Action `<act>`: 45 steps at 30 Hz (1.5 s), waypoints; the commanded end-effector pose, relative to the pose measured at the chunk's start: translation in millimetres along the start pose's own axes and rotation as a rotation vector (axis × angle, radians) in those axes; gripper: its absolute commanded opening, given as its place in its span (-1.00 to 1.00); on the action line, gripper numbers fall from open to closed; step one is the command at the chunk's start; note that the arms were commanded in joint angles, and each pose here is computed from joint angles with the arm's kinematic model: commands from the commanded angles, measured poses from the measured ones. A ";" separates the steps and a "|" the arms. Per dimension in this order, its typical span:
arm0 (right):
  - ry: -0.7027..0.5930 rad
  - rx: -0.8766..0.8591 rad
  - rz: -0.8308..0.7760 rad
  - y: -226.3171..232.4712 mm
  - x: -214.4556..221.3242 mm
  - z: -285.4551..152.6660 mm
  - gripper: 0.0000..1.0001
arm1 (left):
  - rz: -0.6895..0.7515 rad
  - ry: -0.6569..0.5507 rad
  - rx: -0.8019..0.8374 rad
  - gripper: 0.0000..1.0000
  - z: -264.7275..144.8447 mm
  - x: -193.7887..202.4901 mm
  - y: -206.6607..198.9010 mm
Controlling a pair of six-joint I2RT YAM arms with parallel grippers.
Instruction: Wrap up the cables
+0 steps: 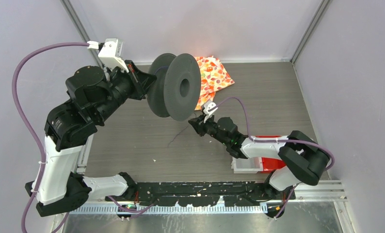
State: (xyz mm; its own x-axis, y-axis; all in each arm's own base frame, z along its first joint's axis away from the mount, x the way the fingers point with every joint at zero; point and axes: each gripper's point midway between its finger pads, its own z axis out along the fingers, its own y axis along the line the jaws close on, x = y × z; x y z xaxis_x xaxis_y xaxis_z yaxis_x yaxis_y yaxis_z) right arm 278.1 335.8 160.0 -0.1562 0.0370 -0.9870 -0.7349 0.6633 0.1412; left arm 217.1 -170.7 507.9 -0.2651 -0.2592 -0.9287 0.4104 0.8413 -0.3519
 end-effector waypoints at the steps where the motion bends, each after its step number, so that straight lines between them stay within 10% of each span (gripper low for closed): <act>1: -0.116 -0.047 0.034 16.5 -39.1 7.6 -0.95 | -0.068 -0.149 0.015 -0.99 -4.5 -36.8 -5.5; 13: 0.202 -0.149 0.098 81.8 -50.2 -77.6 -0.99 | 0.032 -0.229 -0.301 -0.99 56.2 -7.9 48.5; 18: 0.121 -0.188 0.043 89.3 -112.3 -107.4 -0.99 | 0.138 -0.119 -0.377 -0.99 88.1 31.2 61.5; 30: 0.011 -0.047 -0.255 62.1 -212.0 -106.9 -0.99 | 0.271 0.142 -0.210 -0.99 97.5 128.3 59.6; 45: 0.100 0.138 -0.238 -15.0 -185.8 -81.9 -0.76 | 0.334 0.338 0.212 -0.99 42.4 163.3 10.4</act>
State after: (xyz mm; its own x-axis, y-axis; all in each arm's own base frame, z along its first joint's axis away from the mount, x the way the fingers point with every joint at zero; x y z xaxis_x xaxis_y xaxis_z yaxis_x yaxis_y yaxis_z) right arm 254.0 270.3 341.5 -0.0680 -0.2408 -0.9682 -0.6919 0.7106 -0.1281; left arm 238.0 -216.7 314.4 -0.4090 0.2311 -0.8828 0.5733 0.8177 -0.0516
